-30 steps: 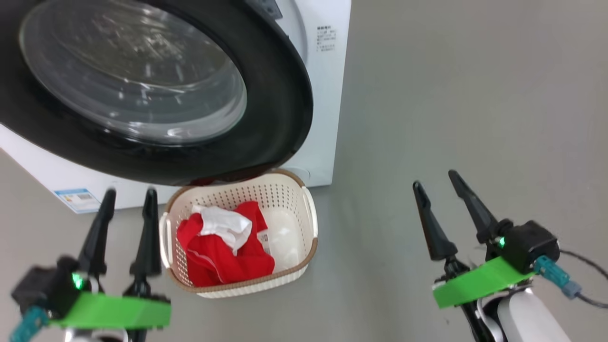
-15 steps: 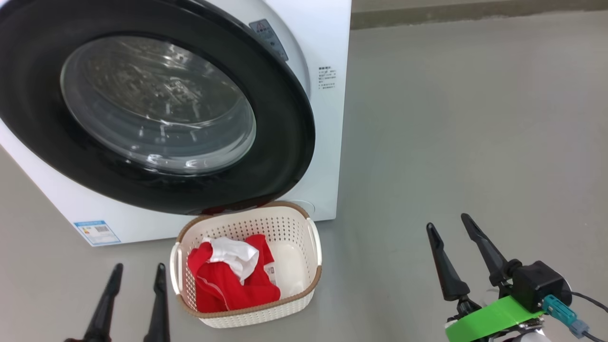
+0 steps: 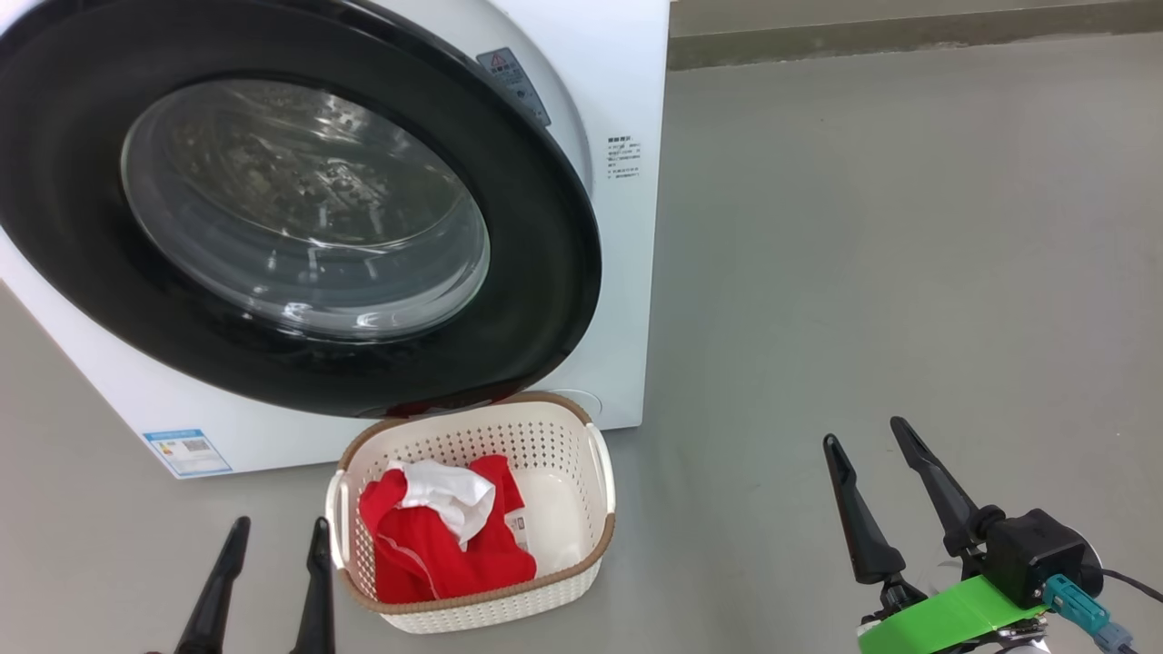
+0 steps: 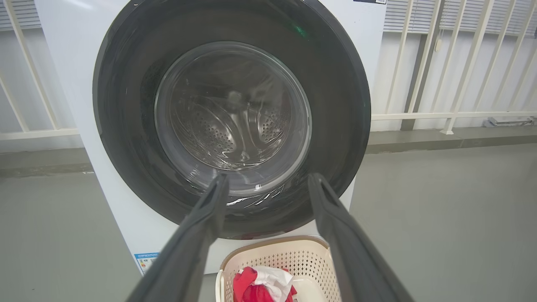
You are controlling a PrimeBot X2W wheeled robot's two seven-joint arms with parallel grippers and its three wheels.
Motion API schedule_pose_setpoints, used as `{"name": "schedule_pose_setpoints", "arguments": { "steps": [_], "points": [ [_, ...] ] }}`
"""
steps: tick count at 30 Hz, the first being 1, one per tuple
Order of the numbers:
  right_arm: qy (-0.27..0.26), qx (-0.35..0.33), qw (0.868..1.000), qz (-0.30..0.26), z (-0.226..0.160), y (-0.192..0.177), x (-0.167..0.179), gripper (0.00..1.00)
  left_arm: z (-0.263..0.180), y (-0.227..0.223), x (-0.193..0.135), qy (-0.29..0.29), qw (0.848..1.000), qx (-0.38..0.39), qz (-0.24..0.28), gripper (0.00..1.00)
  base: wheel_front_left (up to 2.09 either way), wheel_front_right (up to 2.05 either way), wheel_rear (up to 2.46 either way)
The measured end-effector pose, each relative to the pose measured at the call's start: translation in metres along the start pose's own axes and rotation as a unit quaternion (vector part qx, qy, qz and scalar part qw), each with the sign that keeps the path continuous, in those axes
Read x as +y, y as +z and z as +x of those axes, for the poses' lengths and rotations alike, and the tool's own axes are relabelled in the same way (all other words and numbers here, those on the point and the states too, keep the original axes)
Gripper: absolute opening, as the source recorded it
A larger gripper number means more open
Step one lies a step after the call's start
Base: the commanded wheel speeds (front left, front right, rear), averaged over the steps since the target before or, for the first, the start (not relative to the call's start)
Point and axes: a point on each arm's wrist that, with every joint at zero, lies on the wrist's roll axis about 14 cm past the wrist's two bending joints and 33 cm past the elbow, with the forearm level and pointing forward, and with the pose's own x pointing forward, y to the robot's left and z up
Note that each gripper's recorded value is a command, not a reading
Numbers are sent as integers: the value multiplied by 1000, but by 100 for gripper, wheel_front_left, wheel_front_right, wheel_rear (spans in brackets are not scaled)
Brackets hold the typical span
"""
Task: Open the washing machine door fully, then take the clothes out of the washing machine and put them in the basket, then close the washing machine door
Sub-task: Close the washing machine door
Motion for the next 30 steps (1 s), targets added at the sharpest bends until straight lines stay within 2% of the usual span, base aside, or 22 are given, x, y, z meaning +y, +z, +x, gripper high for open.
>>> {"name": "schedule_pose_setpoints", "arguments": {
  "steps": [30],
  "points": [
    [19,12,1000,5,7,-9,12,100,-5,-3,4,9,1000,5,5,100,0,0,0]
  ]
}}
